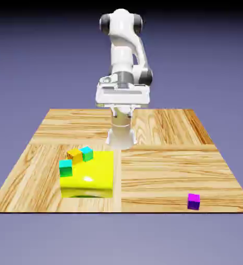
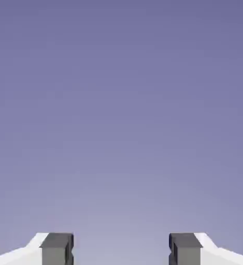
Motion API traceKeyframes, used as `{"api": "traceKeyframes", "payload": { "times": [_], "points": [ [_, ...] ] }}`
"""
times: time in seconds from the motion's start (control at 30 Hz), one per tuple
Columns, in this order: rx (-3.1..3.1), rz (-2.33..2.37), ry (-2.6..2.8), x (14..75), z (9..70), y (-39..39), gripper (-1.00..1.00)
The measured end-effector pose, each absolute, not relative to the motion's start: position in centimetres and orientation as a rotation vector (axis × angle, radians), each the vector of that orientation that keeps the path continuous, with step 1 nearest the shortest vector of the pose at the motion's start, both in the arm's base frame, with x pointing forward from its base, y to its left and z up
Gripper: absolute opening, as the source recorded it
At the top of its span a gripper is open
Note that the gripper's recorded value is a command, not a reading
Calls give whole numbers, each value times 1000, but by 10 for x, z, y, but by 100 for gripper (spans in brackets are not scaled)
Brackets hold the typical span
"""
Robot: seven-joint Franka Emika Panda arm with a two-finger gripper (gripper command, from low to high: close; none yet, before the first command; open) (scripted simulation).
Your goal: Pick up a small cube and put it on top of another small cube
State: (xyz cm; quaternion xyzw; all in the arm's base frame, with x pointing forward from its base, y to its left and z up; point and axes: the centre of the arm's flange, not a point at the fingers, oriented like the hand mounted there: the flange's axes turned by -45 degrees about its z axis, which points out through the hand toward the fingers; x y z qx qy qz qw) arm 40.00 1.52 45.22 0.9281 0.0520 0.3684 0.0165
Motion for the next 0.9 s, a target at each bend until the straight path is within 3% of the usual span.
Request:
{"api": "traceKeyframes", "payload": {
  "times": [0.4, 0.9],
  "points": [
    [2791, 503, 905, 480, 362, 130, 0],
    [2487, -57, 1631, 515, 236, 267, 0]
  ]
}}
